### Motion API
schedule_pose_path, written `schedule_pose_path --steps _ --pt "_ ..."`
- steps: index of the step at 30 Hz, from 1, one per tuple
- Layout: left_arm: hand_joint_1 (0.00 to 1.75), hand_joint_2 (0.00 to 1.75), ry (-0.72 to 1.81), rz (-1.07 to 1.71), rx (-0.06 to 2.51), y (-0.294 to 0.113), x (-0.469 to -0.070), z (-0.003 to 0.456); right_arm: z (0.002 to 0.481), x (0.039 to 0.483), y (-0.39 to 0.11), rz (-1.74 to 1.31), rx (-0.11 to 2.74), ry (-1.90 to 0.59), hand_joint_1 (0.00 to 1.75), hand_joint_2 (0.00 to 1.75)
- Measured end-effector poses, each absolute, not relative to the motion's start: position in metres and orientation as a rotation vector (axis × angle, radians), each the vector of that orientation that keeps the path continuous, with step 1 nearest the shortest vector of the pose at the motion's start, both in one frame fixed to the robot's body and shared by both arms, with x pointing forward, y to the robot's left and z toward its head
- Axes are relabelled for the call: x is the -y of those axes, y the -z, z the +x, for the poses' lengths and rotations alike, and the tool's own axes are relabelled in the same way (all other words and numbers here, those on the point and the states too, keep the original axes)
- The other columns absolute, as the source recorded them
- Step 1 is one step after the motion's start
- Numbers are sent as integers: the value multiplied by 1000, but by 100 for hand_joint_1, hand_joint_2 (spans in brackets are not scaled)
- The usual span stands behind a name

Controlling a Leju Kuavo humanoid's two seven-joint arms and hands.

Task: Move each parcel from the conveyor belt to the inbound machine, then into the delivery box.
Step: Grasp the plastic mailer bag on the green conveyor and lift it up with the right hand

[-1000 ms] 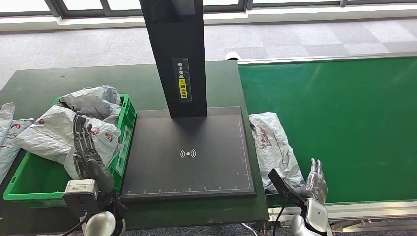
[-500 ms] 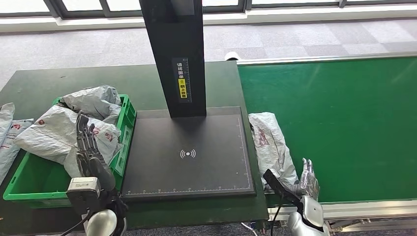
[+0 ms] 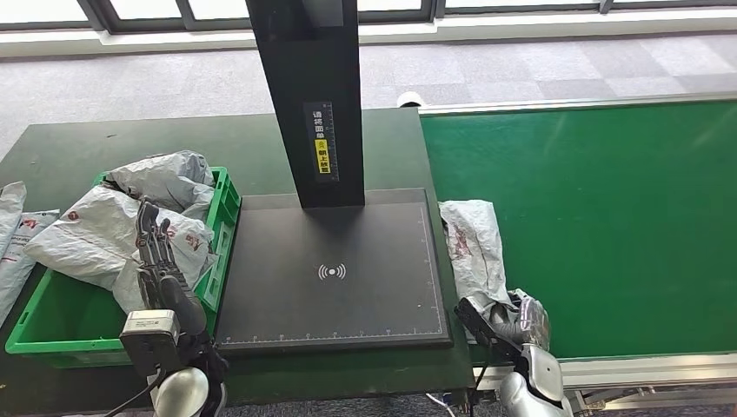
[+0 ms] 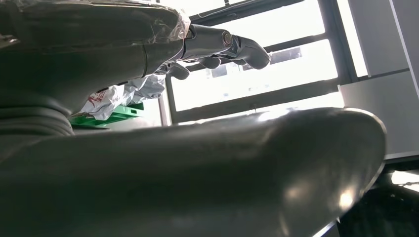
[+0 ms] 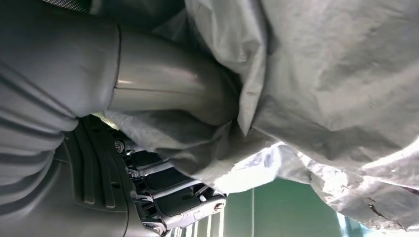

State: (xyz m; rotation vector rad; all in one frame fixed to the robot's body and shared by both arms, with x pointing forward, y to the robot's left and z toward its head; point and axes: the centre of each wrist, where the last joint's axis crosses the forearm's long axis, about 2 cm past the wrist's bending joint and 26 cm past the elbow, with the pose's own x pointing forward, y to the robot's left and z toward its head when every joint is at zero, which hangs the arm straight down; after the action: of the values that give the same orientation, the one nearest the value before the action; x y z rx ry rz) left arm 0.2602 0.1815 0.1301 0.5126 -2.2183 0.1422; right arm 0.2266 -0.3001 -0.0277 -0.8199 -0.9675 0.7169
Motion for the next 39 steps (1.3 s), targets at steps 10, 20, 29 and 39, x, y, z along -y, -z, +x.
schedule_pose_path --steps 10,20,29,39 --pt "0 0 -143 512 2218 -130 -182 260 223 296 25 -828 1036 -687 175 175" --pt "0 0 -138 529 2221 -131 -183 255 218 296 -19 -1105 1475 -370 175 175" --pt "0 0 -159 528 2230 -130 -183 254 209 265 -89 -1219 1870 -278 175 175" --pt "0 0 -162 527 2230 -130 -182 254 204 257 -113 -1247 1958 -220 175 175"
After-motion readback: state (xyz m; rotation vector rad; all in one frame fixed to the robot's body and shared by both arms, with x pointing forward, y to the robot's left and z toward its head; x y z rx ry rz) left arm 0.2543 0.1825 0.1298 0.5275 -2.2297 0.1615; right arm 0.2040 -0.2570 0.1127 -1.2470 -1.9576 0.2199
